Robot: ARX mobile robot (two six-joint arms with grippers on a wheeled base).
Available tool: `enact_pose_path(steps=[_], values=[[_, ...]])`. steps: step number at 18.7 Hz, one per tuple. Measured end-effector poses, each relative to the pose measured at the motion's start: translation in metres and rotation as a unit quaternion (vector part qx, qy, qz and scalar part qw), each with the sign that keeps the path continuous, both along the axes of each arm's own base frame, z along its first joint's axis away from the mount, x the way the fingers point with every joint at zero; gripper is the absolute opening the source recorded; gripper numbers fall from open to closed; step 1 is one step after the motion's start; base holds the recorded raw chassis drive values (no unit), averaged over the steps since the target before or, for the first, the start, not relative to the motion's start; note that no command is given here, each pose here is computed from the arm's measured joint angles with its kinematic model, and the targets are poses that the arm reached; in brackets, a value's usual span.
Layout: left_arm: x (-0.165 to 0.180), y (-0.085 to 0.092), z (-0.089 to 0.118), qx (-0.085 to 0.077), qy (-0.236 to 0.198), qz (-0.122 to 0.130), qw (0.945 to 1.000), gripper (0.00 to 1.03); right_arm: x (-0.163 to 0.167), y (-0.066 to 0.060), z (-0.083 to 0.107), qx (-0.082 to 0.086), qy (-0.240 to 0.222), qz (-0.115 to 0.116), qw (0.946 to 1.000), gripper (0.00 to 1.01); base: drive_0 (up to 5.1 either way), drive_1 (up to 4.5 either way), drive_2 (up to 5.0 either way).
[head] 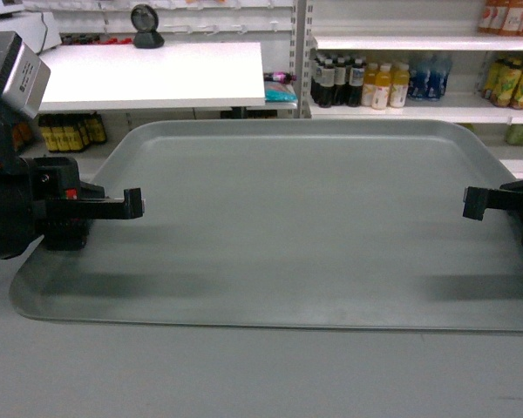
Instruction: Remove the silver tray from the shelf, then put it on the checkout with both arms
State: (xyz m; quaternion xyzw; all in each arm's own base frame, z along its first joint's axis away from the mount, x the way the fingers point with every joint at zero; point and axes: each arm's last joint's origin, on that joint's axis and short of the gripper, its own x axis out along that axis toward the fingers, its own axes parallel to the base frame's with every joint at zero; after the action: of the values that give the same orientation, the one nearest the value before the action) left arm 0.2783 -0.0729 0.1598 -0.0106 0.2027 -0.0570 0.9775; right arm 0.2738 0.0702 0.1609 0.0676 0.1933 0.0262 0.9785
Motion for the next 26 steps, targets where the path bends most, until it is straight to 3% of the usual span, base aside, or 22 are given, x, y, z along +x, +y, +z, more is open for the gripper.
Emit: enact_pose_path(steps=[26], values=[[0.0001,0.0,0.0001,0.0,-0.001,0.0,1.0,0.04,-0.0001,-0.0001,-0.0002,0.0,0.001,0.0,1.0,0.03,-5.0,2.45,2.5]])
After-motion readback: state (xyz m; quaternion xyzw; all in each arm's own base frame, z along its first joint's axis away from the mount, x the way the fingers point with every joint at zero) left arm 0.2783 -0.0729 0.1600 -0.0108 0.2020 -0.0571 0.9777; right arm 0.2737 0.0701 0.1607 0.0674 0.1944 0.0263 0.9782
